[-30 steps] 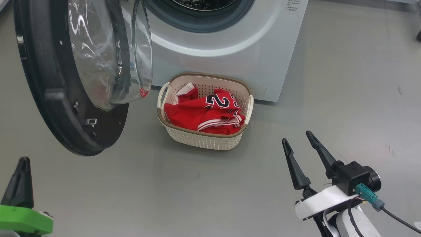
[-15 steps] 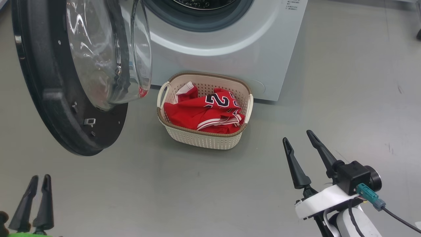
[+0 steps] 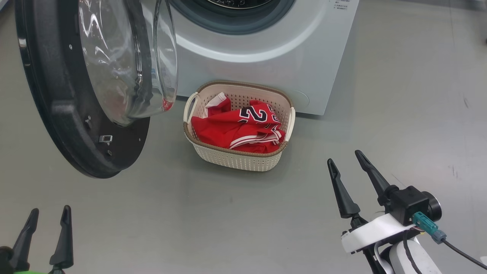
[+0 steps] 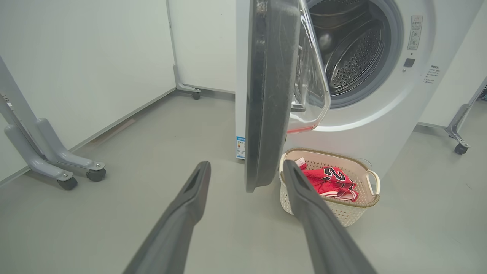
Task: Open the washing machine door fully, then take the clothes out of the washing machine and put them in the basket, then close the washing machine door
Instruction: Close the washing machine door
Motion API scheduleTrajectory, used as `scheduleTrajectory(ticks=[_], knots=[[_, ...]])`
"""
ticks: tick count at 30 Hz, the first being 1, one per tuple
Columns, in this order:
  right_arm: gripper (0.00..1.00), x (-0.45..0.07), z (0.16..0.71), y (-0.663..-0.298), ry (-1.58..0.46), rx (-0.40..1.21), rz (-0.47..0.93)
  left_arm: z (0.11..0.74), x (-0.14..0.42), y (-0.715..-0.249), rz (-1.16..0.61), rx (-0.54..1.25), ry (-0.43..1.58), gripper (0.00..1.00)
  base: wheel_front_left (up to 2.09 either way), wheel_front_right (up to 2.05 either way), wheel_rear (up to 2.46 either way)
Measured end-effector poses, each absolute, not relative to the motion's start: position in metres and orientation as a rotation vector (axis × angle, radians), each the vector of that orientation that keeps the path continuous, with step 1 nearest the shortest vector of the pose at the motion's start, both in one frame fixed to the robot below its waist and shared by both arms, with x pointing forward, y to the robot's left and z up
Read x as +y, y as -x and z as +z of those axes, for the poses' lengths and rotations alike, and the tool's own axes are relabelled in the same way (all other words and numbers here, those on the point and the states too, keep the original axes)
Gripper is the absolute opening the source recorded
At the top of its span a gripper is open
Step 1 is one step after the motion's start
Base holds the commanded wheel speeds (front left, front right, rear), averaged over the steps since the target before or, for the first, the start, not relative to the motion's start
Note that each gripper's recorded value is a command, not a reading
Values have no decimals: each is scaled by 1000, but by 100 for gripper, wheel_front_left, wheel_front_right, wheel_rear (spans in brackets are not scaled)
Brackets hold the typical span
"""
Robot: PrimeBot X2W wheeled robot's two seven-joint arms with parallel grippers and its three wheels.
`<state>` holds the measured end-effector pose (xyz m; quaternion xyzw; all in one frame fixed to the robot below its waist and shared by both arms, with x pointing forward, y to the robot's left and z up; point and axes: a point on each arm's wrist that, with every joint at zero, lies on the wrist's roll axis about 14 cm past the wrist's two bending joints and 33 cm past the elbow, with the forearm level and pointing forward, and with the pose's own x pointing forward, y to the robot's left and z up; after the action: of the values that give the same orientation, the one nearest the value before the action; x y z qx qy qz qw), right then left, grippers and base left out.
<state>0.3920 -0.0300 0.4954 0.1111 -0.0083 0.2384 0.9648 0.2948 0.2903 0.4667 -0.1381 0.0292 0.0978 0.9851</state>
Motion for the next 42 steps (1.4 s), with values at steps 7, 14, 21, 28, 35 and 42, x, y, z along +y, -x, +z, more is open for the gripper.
scheduleTrajectory(ticks=[7,14,21,28,35,42], knots=[[100,-29,495,-392,-226,-16,486,475,294,-297,211,26,276,100,0,0,0],[100,-28,495,-392,-226,-16,488,478,297,-296,227,13,277,100,0,0,0],[100,-27,496,-392,-227,-17,490,479,296,-296,225,10,267,100,0,0,0],[100,-27,496,-392,-227,-18,490,480,295,-296,225,6,269,100,0,0,0],[100,-27,496,-392,-227,-17,489,480,294,-297,221,7,261,100,0,0,0],[100,-27,495,-392,-228,-15,488,480,293,-297,221,7,263,100,0,0,0]])
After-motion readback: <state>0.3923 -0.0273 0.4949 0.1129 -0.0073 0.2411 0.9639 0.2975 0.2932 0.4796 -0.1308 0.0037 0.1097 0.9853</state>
